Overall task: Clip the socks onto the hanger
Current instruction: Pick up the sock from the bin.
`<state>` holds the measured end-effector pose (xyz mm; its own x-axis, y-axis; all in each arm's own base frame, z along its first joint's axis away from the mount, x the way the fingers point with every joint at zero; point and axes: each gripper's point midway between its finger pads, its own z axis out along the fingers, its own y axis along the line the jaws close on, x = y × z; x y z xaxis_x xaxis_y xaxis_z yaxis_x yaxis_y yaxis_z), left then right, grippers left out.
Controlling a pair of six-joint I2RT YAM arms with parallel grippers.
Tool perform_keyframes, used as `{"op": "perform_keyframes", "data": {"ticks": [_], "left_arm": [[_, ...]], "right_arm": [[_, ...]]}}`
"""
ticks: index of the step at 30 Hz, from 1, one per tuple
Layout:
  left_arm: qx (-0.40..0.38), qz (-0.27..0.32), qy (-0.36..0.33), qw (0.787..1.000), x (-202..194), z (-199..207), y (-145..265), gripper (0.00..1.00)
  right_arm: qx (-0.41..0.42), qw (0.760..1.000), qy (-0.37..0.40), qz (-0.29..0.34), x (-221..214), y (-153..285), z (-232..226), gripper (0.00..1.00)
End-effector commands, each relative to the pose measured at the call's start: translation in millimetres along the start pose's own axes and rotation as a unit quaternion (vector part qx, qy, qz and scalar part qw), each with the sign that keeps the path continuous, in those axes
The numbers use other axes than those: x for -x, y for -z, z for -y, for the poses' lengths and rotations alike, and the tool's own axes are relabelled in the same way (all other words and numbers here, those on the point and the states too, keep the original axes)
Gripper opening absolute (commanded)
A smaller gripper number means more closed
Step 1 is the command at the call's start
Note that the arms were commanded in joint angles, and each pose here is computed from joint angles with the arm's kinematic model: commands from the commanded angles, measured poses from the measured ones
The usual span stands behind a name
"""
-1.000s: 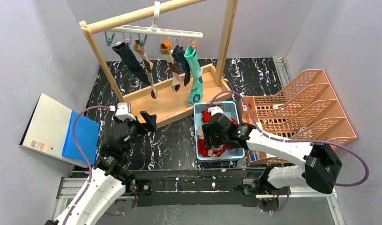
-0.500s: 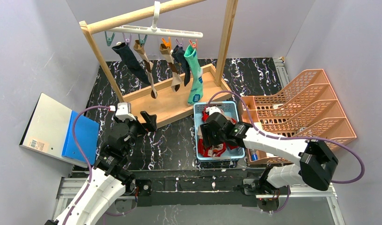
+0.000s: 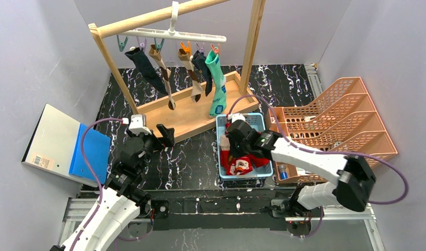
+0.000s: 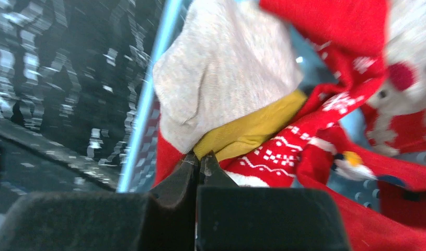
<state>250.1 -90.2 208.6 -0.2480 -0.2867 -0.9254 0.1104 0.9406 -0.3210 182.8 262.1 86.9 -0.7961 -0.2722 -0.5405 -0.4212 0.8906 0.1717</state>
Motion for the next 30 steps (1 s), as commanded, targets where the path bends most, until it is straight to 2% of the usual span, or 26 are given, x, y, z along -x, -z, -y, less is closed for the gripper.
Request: {"op": "perform_keyframes", "data": {"ticks": [1,7,11,15,18,22,24,27,28,30], "left_arm": [[0.011,0.025,-0.003,1.000,19,-2,6,0.98],[0.003,0.061,-0.016,0.998,46,5,8,0.98],[-0.024,0.071,-0.028,0.997,63,20,5,0.98],[-0.054,0.041,-0.025,0.997,52,34,-3,0.98],[-0.081,0.011,-0.016,0.997,35,44,-9,0.98],[-0.101,-0.008,-0.016,0.995,29,53,-11,0.98],[-0.098,-0.006,-0.016,0.995,30,51,-11,0.98],[-0.103,0.013,-0.012,0.995,37,54,-11,0.99],[-0.106,0.018,-0.011,0.994,38,55,-11,0.98],[-0.117,0.028,-0.007,0.993,41,59,-12,0.98]], "right_arm": [[0.011,0.995,-0.012,0.101,70,87,-9,0.01],[0.004,0.997,-0.003,0.077,77,144,-1,0.01],[-0.015,0.999,0.014,0.034,67,155,7,0.01],[-0.016,1.000,0.017,0.013,36,131,19,0.01],[0.000,0.997,0.020,-0.078,-4,97,21,0.01],[0.005,0.992,0.036,-0.119,-13,89,22,0.01],[-0.050,0.993,0.038,-0.101,6,102,36,0.01],[-0.078,0.996,0.031,0.019,73,148,40,0.01],[-0.071,0.996,0.029,0.038,86,160,37,0.01],[-0.060,0.997,0.029,0.026,92,165,30,0.01]]}}
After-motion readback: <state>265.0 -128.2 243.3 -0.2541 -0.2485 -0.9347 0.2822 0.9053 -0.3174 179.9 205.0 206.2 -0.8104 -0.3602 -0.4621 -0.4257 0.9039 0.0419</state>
